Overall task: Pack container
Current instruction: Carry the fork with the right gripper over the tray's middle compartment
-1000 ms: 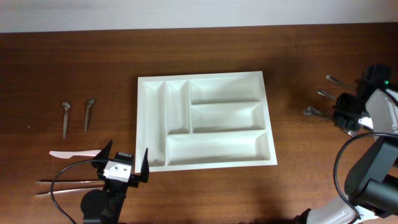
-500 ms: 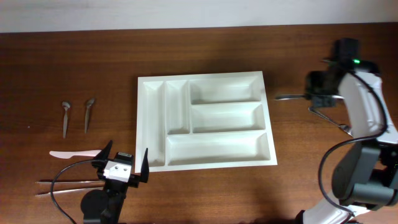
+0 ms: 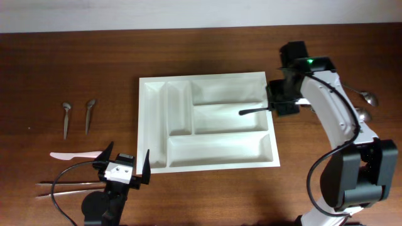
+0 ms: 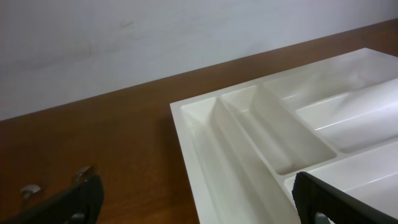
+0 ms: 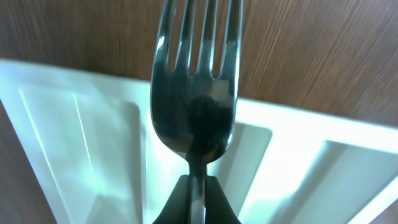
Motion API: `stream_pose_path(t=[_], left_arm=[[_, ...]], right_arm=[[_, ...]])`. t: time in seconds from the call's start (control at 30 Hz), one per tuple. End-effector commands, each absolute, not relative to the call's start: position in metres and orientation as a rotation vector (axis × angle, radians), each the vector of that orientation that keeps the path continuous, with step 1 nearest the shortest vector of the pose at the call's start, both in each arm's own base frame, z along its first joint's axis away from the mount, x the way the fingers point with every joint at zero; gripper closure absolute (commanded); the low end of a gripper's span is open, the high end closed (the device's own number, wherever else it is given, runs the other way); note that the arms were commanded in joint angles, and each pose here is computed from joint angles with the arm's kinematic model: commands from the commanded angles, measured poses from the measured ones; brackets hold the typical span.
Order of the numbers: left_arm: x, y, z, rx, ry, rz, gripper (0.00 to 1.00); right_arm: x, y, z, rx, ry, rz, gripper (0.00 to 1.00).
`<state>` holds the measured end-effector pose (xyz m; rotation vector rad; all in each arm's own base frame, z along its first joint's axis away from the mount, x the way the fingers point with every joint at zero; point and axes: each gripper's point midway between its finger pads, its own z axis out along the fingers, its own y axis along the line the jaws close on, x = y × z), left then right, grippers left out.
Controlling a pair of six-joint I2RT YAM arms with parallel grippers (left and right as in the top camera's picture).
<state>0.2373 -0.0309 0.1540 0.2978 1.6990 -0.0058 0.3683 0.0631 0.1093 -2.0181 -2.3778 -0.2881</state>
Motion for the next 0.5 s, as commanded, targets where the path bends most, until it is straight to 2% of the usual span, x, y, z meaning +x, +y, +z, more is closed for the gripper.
stream_pose_path(t=[0.0,0.47], left_arm=[[0.238,-0.029,0.154,0.303,1.692,0.016,0.01],[0.238,-0.029,0.153,0.303,1.693,0.016,0.01]], right_arm=[[0.367,0.090,0.114,-2.028,-2.359,-0.305,0.96],[0.363,0.156,0.116,-1.927,-2.532,-0.347,0.93]])
